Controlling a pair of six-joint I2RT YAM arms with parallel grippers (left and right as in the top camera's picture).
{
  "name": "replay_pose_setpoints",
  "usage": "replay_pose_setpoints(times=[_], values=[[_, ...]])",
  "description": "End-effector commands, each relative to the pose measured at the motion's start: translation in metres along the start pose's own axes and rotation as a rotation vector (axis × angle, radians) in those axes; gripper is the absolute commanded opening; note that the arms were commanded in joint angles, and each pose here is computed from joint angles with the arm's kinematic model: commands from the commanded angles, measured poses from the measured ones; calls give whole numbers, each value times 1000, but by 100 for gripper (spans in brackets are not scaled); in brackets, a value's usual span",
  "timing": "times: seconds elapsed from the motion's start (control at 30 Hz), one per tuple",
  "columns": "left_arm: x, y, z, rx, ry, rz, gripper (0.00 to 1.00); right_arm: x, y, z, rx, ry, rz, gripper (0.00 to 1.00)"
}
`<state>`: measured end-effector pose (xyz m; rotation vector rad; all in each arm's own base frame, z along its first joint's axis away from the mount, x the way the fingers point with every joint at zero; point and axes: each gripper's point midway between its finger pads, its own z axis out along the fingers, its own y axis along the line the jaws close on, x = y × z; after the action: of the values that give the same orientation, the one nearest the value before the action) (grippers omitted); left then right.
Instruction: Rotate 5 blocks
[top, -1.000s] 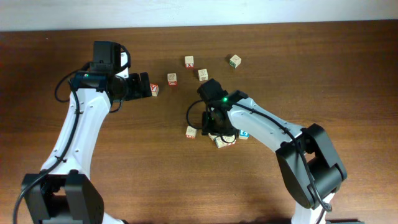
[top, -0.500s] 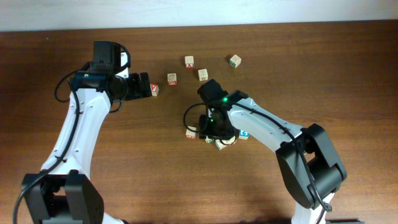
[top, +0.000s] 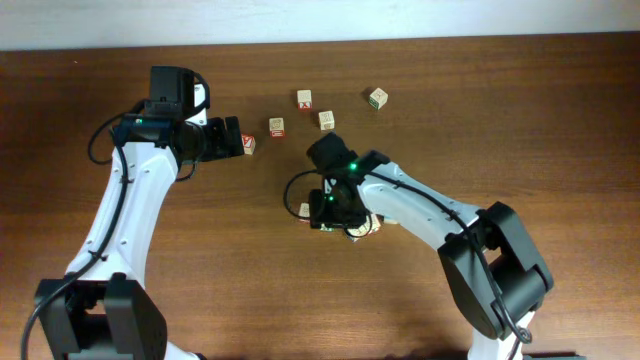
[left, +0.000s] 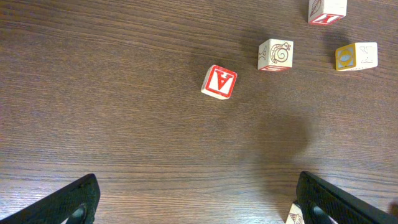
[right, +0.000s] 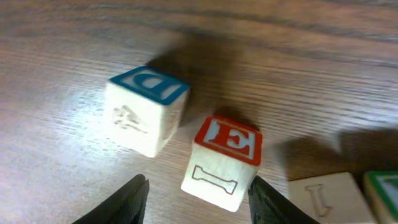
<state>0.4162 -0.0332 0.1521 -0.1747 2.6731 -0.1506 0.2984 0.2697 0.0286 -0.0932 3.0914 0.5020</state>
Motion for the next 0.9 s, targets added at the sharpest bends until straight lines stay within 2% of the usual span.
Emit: replay_pose_setpoints(times=[0.0,0.13,0.3,0.37,0.43,0.5,0.87], values=[[-7,0,-9,-2,-32,16,99,4,7,5,-26,16,-21,52],[-7,0,-9,-2,-32,16,99,-4,13,0,-41,-15,-47,52],[-7,0,-9,-2,-32,16,99,-2,21,-34,-43,-32,-82,53],[-7,0,-9,-2,-32,16,99,2,19,-30,-34,-16,-82,53],[-7,0,-9,-2,-32,16,99,9,32,-25,-41,-17,-179,53],[-7,0,-9,-2,-32,16,99,13,35,-22,-12,-27,-203,53],[-7,0,-9,-2,-32,16,99,23,37,7,70,-13,-233,53]])
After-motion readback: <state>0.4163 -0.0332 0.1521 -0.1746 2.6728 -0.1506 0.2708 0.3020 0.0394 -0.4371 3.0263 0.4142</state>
